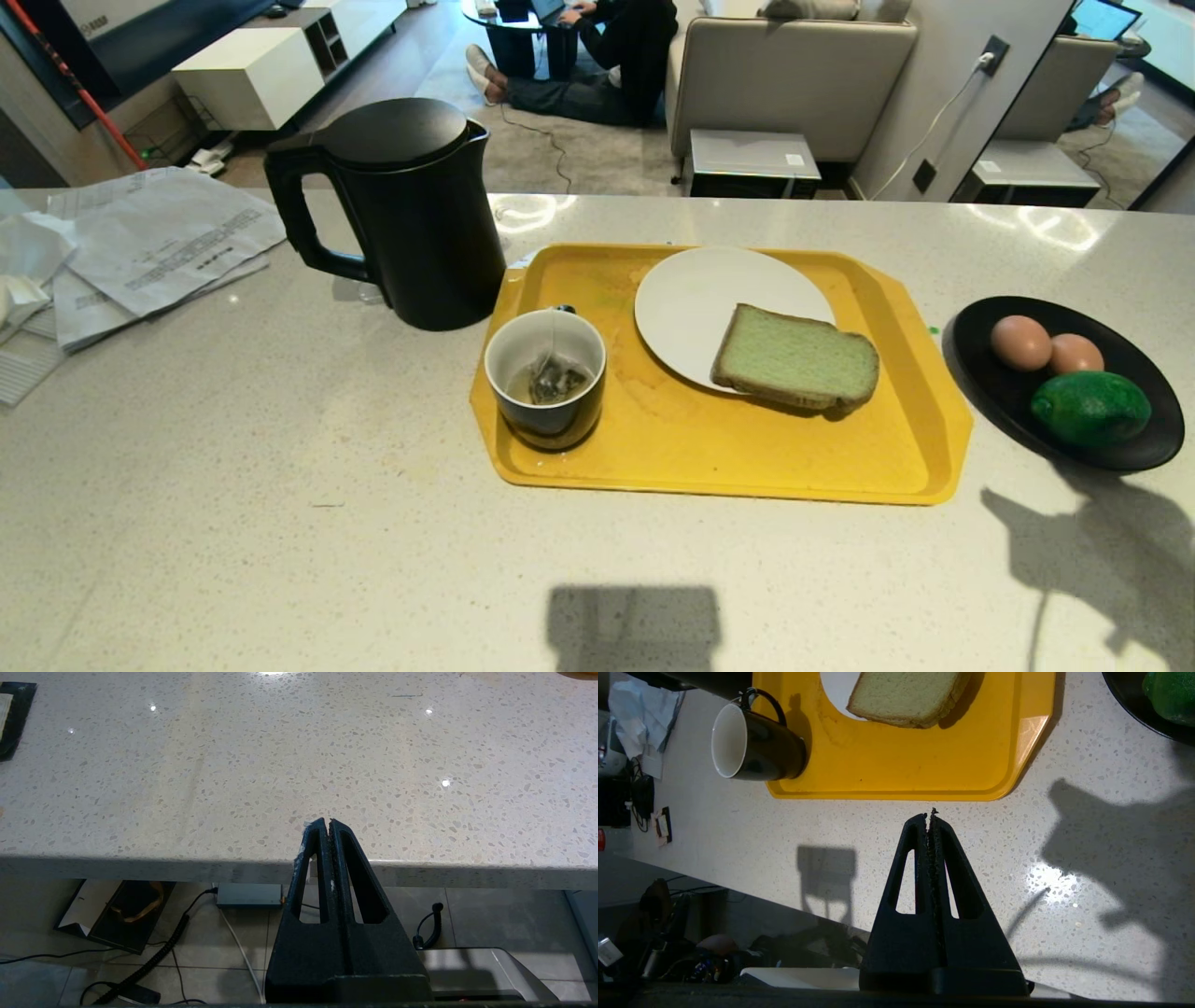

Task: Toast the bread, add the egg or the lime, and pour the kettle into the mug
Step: Pick up the bread slice

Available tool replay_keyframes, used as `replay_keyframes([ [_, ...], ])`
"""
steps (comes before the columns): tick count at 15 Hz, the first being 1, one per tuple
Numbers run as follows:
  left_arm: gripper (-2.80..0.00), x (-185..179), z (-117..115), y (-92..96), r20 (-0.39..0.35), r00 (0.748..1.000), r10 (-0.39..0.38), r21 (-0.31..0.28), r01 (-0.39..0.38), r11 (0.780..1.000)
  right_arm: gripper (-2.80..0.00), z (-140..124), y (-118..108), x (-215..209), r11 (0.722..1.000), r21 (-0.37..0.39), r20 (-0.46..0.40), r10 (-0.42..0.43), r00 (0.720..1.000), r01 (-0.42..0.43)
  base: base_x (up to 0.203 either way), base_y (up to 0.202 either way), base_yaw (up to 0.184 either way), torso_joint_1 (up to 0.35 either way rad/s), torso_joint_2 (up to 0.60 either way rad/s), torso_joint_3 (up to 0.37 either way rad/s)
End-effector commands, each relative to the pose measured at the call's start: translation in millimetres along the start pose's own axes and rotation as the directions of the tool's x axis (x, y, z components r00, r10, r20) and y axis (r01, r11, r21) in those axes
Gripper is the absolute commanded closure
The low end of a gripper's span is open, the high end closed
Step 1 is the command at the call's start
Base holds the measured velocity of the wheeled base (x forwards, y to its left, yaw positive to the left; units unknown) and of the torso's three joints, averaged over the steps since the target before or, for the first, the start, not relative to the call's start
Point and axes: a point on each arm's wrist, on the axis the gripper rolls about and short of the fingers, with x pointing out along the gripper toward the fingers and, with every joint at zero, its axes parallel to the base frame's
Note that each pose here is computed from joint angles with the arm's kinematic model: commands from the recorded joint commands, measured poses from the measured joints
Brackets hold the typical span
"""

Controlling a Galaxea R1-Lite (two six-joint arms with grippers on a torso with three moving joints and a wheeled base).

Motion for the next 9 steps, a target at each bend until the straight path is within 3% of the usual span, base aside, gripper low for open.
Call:
replay_keyframes([
  [1,0.00,0.1,0.1,0.0,0.000,1.000,0.001,0.000,-0.001,1.000,0.00,5.2,-5.7,16.7,0.999,0.029,-0.054,-0.019,0.998,0.021,0.000,0.000,0.000,0.000,0.00,0.000],
  [5,0.00,0.1,0.1,0.0,0.000,1.000,0.001,0.000,-0.001,1.000,0.00,3.3,-15.8,39.3,0.997,0.067,-0.139,-0.035,0.990,0.045,0.000,0.000,0.000,0.000,0.00,0.000],
  [9,0.00,0.1,0.1,0.0,0.000,1.000,0.001,0.000,-0.001,1.000,0.00,7.0,-22.3,63.1,0.998,0.070,-0.160,0.019,0.987,-0.008,0.000,0.000,0.000,0.000,0.00,0.000],
])
